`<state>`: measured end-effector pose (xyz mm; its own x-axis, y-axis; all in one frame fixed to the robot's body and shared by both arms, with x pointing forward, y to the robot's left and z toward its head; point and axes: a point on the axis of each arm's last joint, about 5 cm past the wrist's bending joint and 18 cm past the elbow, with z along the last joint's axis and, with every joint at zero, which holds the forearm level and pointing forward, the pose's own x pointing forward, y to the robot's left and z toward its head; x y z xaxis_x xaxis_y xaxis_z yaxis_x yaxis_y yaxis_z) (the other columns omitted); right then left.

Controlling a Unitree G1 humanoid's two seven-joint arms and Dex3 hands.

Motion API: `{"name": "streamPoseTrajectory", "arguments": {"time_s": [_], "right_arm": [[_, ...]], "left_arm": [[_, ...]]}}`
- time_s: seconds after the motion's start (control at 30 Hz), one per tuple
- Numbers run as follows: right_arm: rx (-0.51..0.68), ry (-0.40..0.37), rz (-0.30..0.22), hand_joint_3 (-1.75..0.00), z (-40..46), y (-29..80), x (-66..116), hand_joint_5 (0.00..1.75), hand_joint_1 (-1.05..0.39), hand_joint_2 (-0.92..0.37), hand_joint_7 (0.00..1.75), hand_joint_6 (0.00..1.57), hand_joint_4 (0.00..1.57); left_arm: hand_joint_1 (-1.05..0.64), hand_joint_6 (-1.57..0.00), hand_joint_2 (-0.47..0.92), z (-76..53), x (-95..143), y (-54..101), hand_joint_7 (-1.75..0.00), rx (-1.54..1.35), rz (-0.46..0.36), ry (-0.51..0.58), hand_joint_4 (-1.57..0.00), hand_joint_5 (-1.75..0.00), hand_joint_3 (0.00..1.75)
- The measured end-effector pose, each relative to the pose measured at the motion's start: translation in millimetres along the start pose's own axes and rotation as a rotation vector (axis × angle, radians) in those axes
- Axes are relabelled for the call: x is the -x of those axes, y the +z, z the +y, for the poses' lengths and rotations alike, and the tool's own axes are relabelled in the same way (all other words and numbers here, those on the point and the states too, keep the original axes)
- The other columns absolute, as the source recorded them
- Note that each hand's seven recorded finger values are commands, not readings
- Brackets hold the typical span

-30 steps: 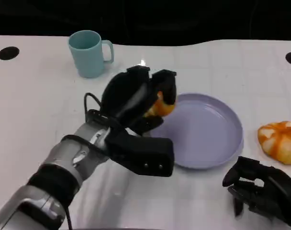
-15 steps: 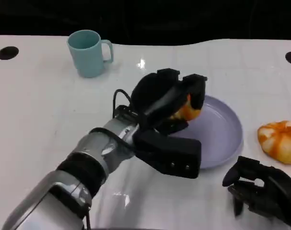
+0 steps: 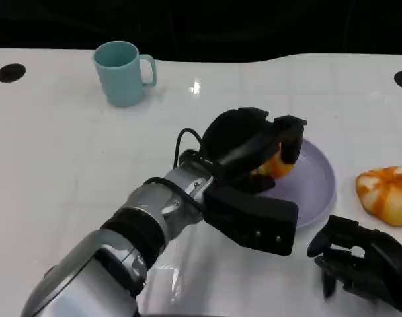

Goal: Grasp the bread from the table and place it into the plate.

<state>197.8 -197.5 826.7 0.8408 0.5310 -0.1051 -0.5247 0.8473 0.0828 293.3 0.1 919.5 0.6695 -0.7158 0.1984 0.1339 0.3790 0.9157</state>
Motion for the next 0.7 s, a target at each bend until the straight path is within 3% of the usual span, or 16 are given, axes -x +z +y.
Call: {"name": "streamPoseTrajectory", "arguments": {"time_s": [0.03, 0.07, 0.1, 0.13, 0.17, 0.23, 0.27, 0.3, 0.4, 0.5, 0.7], "right_arm": [[0.0, 0.0, 0.0, -0.28, 0.0, 0.0, 0.0, 1.75, -0.5, -0.92, 1.4, 0.64, 0.68], [0.0, 0.0, 0.0, -0.28, 0.0, 0.0, 0.0, 1.75, -0.5, -0.92, 1.41, 0.64, 0.67], [0.0, 0.0, 0.0, -0.28, 0.0, 0.0, 0.0, 1.75, -0.51, -0.92, 1.41, 0.64, 0.67], [0.0, 0.0, 0.0, -0.29, 0.0, 0.0, 0.0, 1.75, -0.51, -0.92, 1.41, 0.63, 0.67], [0.001, 0.0, 0.0, -0.29, 0.1, 0.0, 0.0, 1.75, -0.51, -0.92, 1.41, 0.63, 0.67], [0.001, 0.0, -0.001, -0.28, 0.1, 0.0, 0.0, 1.75, -0.5, -0.92, 1.41, 0.63, 0.67], [0.001, 0.0, -0.001, -0.28, 0.1, 0.0, 0.0, 1.75, -0.5, -0.92, 1.41, 0.63, 0.67], [0.0, 0.001, 0.0, -0.28, 0.1, 0.0, 0.0, 1.75, -0.5, -0.92, 1.41, 0.63, 0.67], [0.001, 0.002, 0.0, -0.28, 0.1, 0.0, 0.0, 1.75, -0.51, -0.92, 1.41, 0.64, 0.68], [0.002, 0.002, -0.001, -0.28, 0.1, 0.0, 0.0, 1.75, -0.51, -0.92, 1.41, 0.64, 0.68], [0.003, 0.003, -0.005, -0.28, -0.2, -0.4, 0.2, 1.75, -0.52, -0.92, 1.41, 0.65, 0.68]], "left_arm": [[-0.34, -0.71, 0.61, -0.1, 0.1, -0.2, -1.19, 0.0, 0.001, -0.009, -0.73, -1.46, 0.95], [-0.37, -0.55, 0.72, -0.2, 0.2, -0.2, -0.92, -0.001, 0.001, -0.013, -0.49, -1.23, 0.8], [-0.38, -0.52, 0.79, 0.1, 0.0, -0.2, -0.8, -0.001, 0.001, -0.024, -0.41, -1.14, 0.69], [-0.39, -0.5, 0.82, 0.3, -0.3, -0.2, -0.73, -0.005, 0.003, -0.048, -0.38, -1.09, 0.64], [-0.46, -0.33, 0.88, 0.1, -0.3, -0.2, -0.62, -0.011, 0.006, -0.073, -0.15, -0.99, 0.55], [-0.5, -0.24, 0.91, -0.9, -0.3, -0.3, -0.56, -0.033, 0.017, -0.119, -0.04, -0.93, 0.51], [-0.61, -0.1, 0.92, -1.0, -0.4, -0.4, -0.5, -0.046, 0.022, -0.133, -0.02, -0.67, 0.51], [-0.66, -0.05, 0.92, -0.9, -0.5, -0.4, -0.43, -0.062, 0.024, -0.144, -0.01, -0.53, 0.52], [-0.84, 0.0, 0.92, 1.2, -1.5, -0.5, -0.16, -0.09, 0.025, -0.189, 0.0, -0.16, 0.62], [-0.94, 0.0, 0.92, 3.5, -2.6, -0.7, -0.03, -0.117, 0.024, -0.229, 0.0, -0.03, 0.69], [-1.03, 0.0, 0.92, 8.4, -2.8, -2.6, 0.0, -0.157, 0.025, -0.28, 0.0, 0.0, 0.71]]}}
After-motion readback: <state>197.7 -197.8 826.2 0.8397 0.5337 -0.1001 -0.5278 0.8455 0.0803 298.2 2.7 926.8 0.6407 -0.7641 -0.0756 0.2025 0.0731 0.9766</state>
